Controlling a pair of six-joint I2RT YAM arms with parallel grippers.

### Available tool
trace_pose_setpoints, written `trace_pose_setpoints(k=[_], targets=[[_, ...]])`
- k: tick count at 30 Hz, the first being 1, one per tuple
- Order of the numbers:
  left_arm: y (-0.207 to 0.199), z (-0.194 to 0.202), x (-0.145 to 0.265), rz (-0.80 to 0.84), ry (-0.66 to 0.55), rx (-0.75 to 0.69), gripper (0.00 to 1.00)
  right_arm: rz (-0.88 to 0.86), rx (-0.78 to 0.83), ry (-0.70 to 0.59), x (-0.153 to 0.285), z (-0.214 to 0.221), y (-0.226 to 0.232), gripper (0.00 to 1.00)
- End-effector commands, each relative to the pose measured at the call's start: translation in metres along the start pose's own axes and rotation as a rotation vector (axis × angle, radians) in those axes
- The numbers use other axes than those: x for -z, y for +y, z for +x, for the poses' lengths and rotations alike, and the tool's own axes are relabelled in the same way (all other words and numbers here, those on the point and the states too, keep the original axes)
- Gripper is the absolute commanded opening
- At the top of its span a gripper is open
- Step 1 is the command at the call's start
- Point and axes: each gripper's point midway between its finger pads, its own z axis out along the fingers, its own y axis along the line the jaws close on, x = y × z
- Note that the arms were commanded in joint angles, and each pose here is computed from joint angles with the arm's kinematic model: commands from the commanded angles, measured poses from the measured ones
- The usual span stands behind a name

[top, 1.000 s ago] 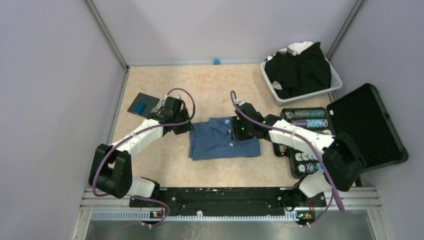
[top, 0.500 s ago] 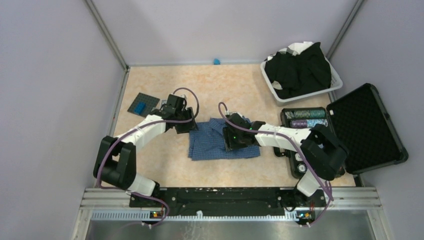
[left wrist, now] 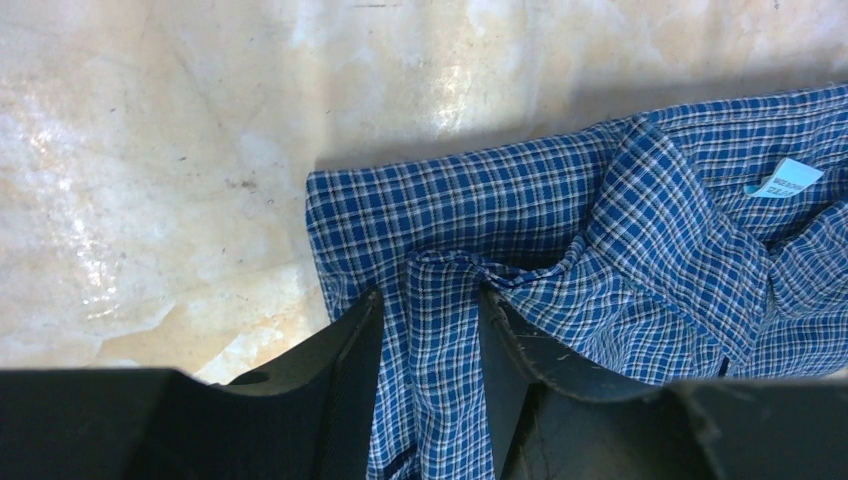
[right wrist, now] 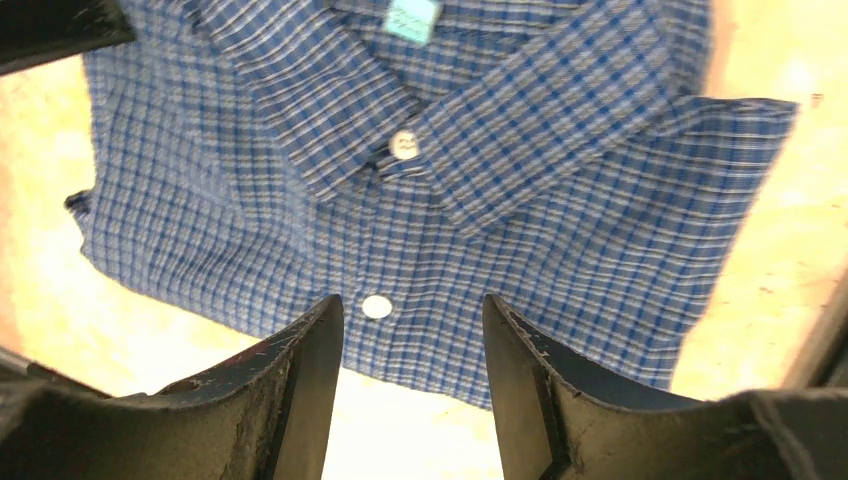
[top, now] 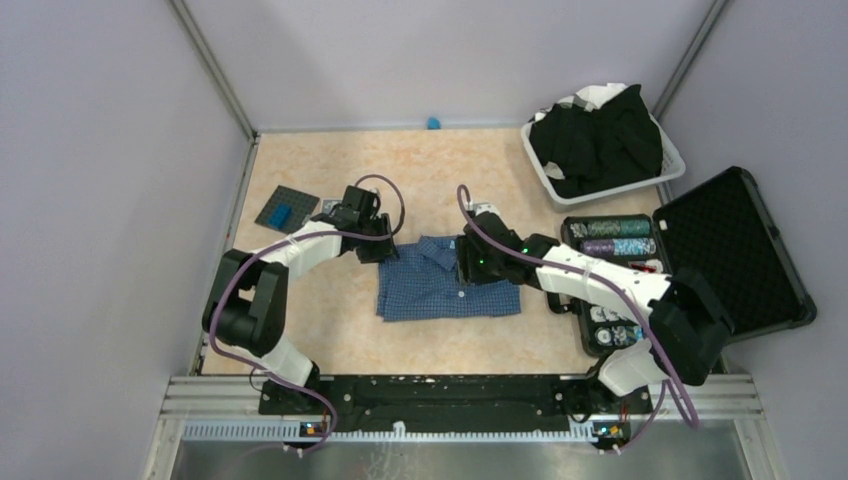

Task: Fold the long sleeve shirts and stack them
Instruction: Adjust the shirt at the center of the board.

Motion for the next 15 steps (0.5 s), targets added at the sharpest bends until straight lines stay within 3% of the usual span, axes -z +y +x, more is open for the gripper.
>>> trace_pose_setpoints(k=[1, 5, 12, 15], targets=[[-0.023, -0.03, 0.007, 0.088, -0.091, -0.035, 0.44, 0.05, -0.024, -0.021, 0.005, -0.004, -0.028, 0.53], [-0.024, -0.028, 0.005, 0.094, -0.079, -0.034, 0.38, 0.067, -0.043, -0.012, 0.001, 0.002, -0.041, 0.53], [-0.03, -0.034, 0.023, 0.111, -0.11, -0.042, 0.08, 0.085, -0.061, 0.006, -0.005, 0.011, -0.052, 0.52], [-0.022, -0.039, 0.033, 0.052, -0.135, -0.047, 0.0, 0.087, -0.063, 0.022, -0.009, 0.018, -0.055, 0.52]])
